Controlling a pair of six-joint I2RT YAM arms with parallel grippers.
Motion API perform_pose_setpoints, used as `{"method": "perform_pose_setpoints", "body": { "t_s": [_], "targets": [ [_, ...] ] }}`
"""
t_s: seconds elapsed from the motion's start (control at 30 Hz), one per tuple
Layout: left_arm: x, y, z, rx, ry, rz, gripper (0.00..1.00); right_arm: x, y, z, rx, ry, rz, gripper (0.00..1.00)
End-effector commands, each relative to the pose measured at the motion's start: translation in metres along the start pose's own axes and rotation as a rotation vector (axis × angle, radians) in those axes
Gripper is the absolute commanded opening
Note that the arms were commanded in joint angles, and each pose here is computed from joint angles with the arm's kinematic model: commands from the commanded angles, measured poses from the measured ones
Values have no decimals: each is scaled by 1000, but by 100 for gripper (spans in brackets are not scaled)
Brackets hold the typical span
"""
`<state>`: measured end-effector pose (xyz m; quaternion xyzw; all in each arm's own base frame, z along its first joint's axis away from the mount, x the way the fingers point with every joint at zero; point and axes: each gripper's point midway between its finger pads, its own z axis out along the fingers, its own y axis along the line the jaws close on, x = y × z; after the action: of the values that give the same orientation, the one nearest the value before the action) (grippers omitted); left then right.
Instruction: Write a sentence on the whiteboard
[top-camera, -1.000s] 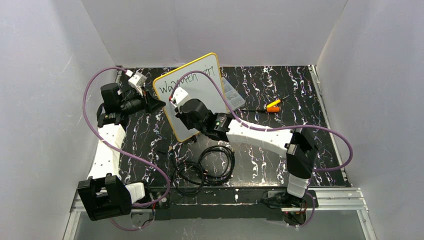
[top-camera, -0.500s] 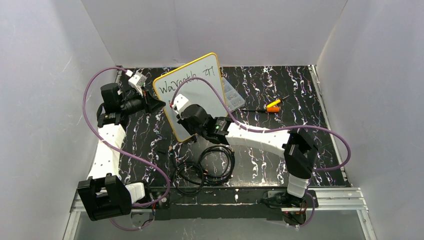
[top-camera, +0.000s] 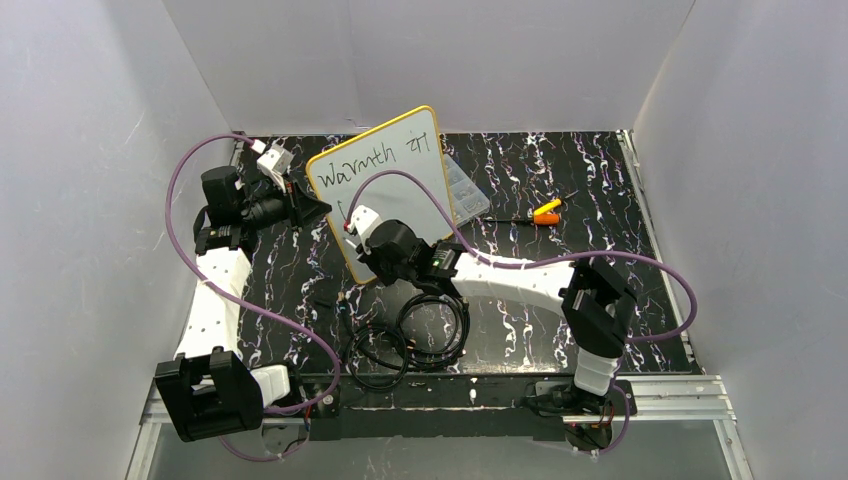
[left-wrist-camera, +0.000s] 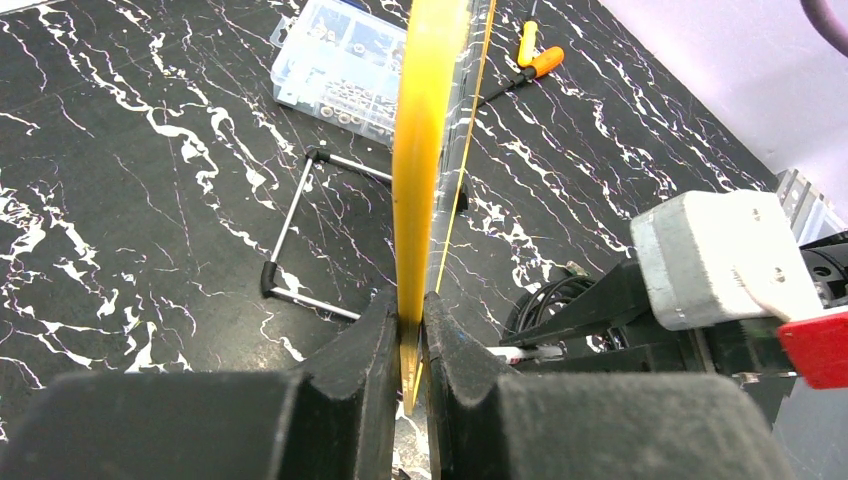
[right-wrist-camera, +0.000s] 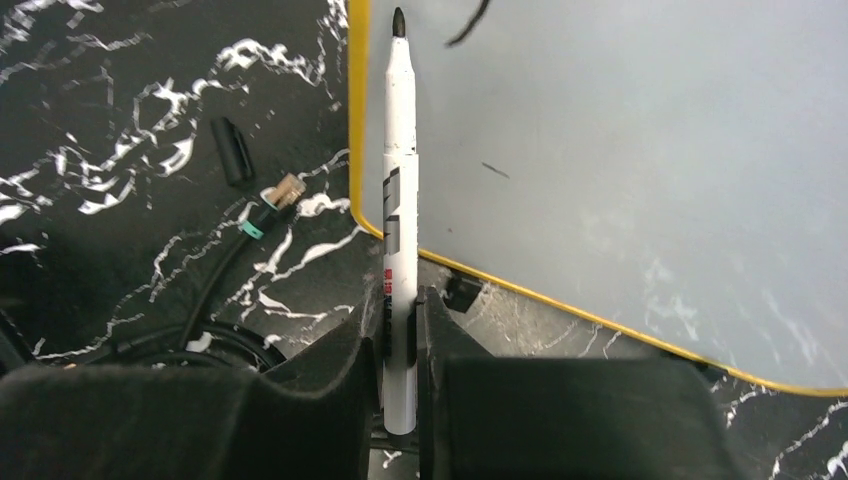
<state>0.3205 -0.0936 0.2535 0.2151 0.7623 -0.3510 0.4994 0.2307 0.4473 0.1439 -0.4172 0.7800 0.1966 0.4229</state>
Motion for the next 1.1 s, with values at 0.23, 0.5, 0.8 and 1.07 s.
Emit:
{"method": "perform_pose_setpoints", "body": {
  "t_s": [0.23,0.5,0.8,1.07],
  "targets": [
    [3,-15,-3,34,6,-16,0,-64,-6,-16,40,-192,24,1],
    [3,-15,-4,35,6,-18,0,-51,-15,-6,93,-130,4,1],
    [3,-15,-4,36,6,-17,0,-52,-31,-2,152,-115,30,1],
    [3,-15,-4,36,6,-17,0,-58,-48,-9,191,-134,59,1]
  ]
}}
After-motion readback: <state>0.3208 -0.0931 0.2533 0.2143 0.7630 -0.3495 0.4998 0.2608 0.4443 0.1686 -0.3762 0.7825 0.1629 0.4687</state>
